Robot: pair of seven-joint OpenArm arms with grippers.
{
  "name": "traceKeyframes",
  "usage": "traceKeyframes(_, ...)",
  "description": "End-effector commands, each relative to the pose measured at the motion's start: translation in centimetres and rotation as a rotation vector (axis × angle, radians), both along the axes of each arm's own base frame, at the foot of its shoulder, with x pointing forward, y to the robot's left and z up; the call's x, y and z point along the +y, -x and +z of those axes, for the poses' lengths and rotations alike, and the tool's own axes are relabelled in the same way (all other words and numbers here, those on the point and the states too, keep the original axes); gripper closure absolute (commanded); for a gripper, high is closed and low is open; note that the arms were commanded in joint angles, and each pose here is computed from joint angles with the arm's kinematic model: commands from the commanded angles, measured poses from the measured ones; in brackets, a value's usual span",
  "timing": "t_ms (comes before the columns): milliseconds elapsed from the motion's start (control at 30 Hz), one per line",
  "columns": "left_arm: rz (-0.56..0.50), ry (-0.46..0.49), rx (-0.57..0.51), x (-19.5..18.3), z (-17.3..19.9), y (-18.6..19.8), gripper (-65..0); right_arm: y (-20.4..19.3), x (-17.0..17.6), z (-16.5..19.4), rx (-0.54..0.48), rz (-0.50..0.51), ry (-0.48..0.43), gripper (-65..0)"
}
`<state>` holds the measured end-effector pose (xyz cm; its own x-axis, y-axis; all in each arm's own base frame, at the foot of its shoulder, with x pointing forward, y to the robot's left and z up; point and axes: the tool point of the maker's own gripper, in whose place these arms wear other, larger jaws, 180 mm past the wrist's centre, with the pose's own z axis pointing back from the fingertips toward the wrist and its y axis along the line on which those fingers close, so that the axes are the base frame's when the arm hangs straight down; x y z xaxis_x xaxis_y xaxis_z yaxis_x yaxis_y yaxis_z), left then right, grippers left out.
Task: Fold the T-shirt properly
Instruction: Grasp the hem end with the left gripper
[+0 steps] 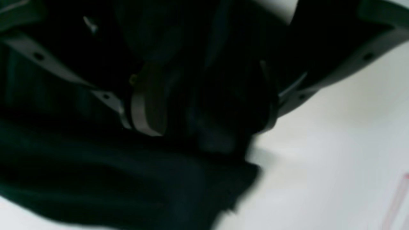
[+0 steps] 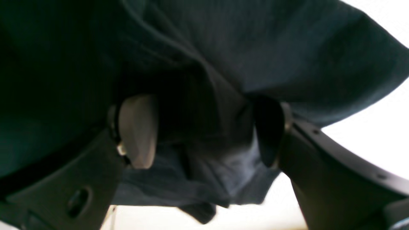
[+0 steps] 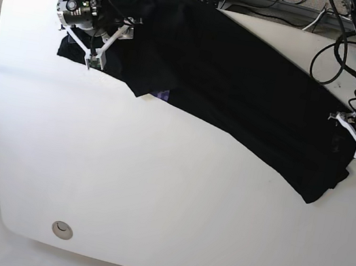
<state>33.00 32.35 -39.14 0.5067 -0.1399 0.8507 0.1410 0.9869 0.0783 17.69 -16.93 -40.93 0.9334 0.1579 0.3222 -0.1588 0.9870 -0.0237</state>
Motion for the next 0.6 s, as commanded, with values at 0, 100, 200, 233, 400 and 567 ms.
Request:
traceKeyframes(0,0.01,-0.003,-0.051,1.0,1.1,-0.7,-36.1,-0.6,0.1,0.5,-0.026,-0.002,-0.003,-44.7)
traceKeyframes(100,0.017,0.014,-0.048,1.0,0.4,-0.5,-36.1,-0.6,0.3,0.0,-0.014,-0.004,-0.014,-44.7)
traceKeyframes(200,0.02,0.023,-0.037,1.0,-0.1,-0.3,-35.7,-0.9,0.5,-0.3,-0.009,-0.005,-0.024,-44.5)
traceKeyframes(233,0.021,0.026,-0.033,1.0,-0.3,-0.2,-35.7,-1.0,0.5,-0.5,-0.008,-0.006,-0.027,-44.0)
traceKeyframes(400,0.022,0.027,-0.027,1.0,-0.5,-0.1,-35.5,-0.8,0.8,-1.6,0.008,-0.008,-0.049,-32.2)
traceKeyframes(567,0.024,0.023,-0.022,1.1,-0.5,0.0,-28.8,-0.3,1.1,-3.1,0.042,-0.017,-0.069,-15.5)
